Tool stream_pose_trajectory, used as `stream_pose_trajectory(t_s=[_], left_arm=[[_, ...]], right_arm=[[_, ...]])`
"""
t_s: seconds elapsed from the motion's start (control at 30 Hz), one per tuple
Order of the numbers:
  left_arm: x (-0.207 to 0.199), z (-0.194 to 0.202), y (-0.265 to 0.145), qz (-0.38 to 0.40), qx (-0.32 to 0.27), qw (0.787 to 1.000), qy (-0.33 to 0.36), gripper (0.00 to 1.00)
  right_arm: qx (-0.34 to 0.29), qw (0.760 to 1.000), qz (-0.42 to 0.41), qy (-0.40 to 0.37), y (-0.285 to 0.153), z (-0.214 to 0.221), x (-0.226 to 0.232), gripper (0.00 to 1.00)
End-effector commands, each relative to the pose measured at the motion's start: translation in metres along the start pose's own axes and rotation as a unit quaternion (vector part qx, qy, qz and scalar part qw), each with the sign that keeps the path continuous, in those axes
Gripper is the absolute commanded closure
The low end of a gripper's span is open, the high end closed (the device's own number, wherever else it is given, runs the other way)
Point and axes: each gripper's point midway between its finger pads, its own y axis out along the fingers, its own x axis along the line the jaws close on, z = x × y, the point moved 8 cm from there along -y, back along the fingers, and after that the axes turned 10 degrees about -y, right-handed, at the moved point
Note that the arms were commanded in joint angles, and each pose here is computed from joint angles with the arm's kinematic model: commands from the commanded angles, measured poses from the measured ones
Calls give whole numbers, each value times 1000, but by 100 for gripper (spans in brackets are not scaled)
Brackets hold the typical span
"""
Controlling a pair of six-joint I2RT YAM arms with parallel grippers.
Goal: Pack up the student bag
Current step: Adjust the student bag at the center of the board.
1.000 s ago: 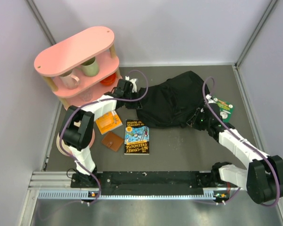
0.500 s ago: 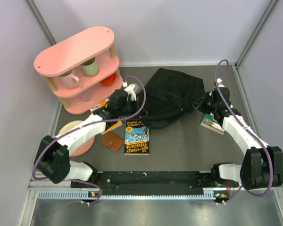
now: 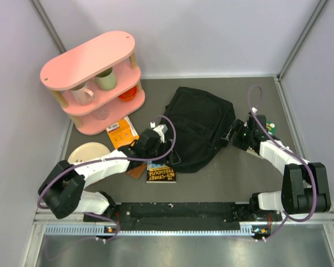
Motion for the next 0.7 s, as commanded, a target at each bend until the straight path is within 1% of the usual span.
stream_pose_trajectory(t_s=[0.0, 0.03, 0.17, 0.2, 0.27, 0.3, 0.37, 0.47, 0.57, 0.6, 0.67], left_arm=[[-20, -24, -17, -2, -35, 997, 65, 13], [-22, -25, -24, -4, -45, 997, 70, 1], [-30, -33, -45, -6, -78, 994, 83, 1], [-35, -37, -50, -7, -87, 993, 81, 1], [-38, -41, -60, -14, -105, 991, 80, 1], [-42, -44, -64, -10, -113, 990, 81, 1], [-49, -49, -70, 5, -131, 988, 82, 1], [-63, -58, -73, 30, -142, 986, 87, 1], [-88, -74, -87, 59, -172, 977, 110, 1], [-100, -86, -98, 66, -202, 969, 127, 1], [-111, -97, -107, 79, -232, 958, 151, 1]], right_arm=[[-45, 999, -14, -7, -11, -11, 3, 30], [-54, 998, -14, -8, -14, -13, 4, 29], [-73, 997, -8, 4, -23, -17, 6, 26], [-77, 997, -6, 12, -24, -16, 6, 19], [-102, 995, -13, 19, -31, -19, 9, 13], [-105, 994, -16, 26, -32, -19, 10, 11], [-117, 992, -25, 30, -35, -24, 14, 10], [-135, 989, -23, 49, -41, -35, 19, 10], [-155, 986, -36, 56, -52, -51, 29, 7], [-166, 983, -42, 57, -57, -56, 34, 4], [-194, 978, -44, 64, -67, -70, 40, 3]])
